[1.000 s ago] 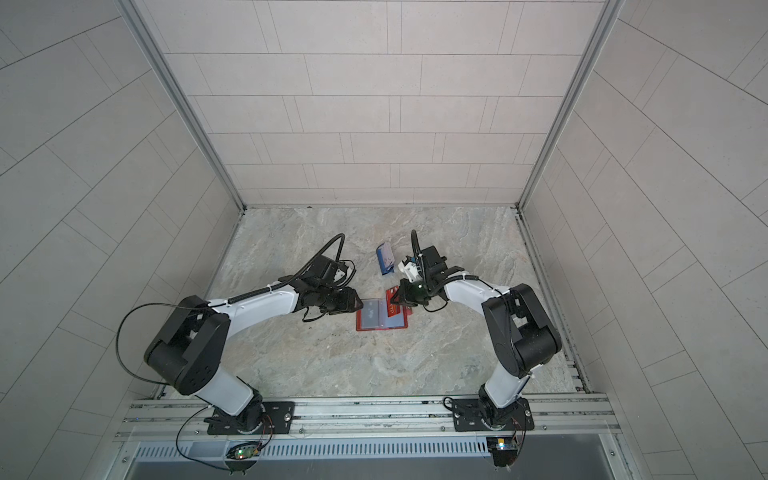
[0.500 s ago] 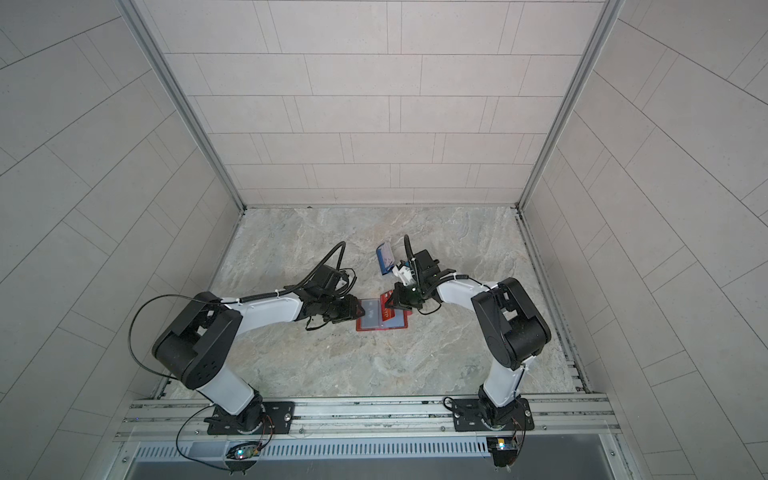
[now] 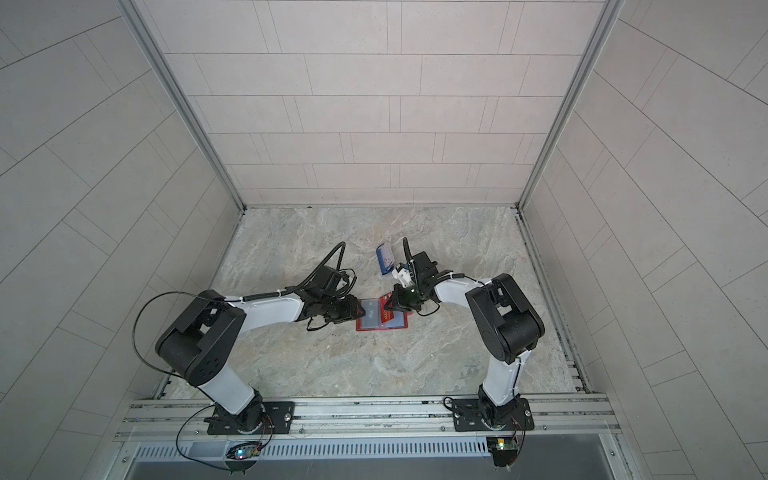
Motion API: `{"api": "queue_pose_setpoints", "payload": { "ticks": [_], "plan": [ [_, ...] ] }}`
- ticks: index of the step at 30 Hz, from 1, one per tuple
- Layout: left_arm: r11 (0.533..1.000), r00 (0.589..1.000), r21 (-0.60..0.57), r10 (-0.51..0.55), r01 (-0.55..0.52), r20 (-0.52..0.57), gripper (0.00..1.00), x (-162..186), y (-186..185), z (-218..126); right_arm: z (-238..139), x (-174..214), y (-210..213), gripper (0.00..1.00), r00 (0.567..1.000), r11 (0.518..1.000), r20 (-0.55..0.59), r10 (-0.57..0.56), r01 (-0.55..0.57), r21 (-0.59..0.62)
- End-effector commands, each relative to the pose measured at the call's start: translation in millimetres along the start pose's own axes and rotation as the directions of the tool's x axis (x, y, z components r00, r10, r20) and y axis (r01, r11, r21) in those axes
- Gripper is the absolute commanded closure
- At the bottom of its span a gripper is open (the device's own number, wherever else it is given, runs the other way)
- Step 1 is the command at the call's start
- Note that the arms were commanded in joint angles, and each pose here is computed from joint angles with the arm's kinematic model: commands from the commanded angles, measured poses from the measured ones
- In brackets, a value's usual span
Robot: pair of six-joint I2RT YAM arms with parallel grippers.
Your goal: Put the credit cards into the card holder
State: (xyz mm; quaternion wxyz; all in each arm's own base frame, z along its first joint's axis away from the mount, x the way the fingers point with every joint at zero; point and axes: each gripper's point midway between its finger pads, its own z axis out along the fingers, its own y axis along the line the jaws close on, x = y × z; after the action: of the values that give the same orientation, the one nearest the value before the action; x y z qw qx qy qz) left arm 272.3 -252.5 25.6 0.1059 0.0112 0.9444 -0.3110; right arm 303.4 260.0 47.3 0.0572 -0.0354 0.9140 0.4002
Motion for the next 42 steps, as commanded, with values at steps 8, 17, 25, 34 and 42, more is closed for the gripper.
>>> {"api": "queue_pose_setpoints", "payload": {
  "ticks": [8,17,25,34,42],
  "plan": [
    [1.0,0.999,-0.01,-0.02,0.02,-0.029,0.62,14,8,4,10,5,-5,1.0,0.999,1.0,-0.027,0.03,-0.03,-0.009],
    [1.0,0.999,-0.003,-0.029,0.029,-0.031,0.66,18,10,4,16,7,-4,1.0,0.999,0.999,-0.037,0.038,-0.039,-0.026],
    [0.999,0.999,-0.015,-0.036,0.035,-0.031,0.69,19,13,5,16,6,-1,1.0,0.999,0.999,-0.036,0.038,-0.039,-0.036],
    [0.999,0.999,-0.027,-0.04,0.04,-0.028,0.7,20,16,5,16,9,-10,1.0,0.999,0.999,-0.029,0.045,-0.045,0.005],
    [0.997,0.998,-0.048,-0.057,0.055,-0.025,0.76,22,22,5,15,12,-17,1.0,0.999,0.999,-0.007,0.049,-0.048,0.024]
  ]
}}
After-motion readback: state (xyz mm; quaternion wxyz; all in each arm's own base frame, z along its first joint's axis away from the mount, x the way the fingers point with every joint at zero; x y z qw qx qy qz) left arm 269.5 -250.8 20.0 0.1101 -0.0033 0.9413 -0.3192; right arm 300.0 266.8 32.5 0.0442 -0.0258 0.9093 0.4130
